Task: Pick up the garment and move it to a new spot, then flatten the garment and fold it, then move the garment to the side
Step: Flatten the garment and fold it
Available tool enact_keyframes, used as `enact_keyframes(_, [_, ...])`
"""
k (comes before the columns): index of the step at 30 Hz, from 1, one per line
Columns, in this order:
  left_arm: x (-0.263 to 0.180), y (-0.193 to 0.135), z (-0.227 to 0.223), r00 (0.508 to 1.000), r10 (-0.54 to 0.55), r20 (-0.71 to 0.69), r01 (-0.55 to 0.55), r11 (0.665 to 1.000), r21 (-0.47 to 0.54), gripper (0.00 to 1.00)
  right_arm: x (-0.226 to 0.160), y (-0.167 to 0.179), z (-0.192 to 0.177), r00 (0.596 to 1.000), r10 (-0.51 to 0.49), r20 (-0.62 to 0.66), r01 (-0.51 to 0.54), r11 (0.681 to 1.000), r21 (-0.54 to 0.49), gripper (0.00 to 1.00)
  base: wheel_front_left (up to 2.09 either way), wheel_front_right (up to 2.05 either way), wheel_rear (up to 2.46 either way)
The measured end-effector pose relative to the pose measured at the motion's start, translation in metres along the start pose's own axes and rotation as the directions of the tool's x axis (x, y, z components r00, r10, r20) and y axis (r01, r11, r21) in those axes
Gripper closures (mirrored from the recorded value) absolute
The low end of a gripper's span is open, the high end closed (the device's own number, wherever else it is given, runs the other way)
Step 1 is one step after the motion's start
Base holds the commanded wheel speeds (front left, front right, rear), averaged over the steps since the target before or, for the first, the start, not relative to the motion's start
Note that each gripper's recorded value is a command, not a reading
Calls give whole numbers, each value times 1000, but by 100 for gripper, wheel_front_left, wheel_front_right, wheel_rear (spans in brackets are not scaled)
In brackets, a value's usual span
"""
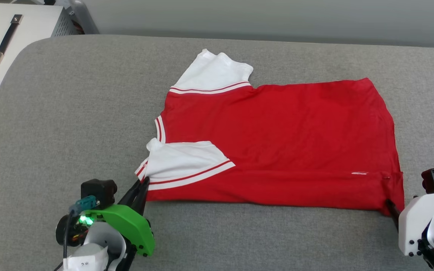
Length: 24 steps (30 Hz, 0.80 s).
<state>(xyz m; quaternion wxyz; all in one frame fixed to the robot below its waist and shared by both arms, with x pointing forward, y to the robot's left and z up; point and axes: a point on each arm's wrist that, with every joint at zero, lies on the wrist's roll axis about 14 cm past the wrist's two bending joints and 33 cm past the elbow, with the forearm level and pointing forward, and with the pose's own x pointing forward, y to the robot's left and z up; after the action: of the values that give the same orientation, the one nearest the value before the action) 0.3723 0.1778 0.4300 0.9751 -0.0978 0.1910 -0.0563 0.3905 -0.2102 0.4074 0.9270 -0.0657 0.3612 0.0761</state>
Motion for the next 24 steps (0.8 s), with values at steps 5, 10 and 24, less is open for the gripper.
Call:
enact_keyframes(5, [0, -2, 5, 1000, -7, 15, 7, 1000, 2, 100, 13, 7, -3, 1000, 7, -27, -6, 1000, 24, 0, 0, 0, 0])
enact_keyframes(10, [-1, -3, 4, 1000, -8, 6, 8, 1000, 3, 100, 22, 7, -7, 999, 2, -48, 0, 999, 40, 0, 0, 0, 0])
enact_keyframes(24, [-9, 6, -16, 998, 12, -65, -9, 999, 36, 100, 24, 9, -12, 997, -1, -72, 7, 997, 76, 100, 0, 0, 0])
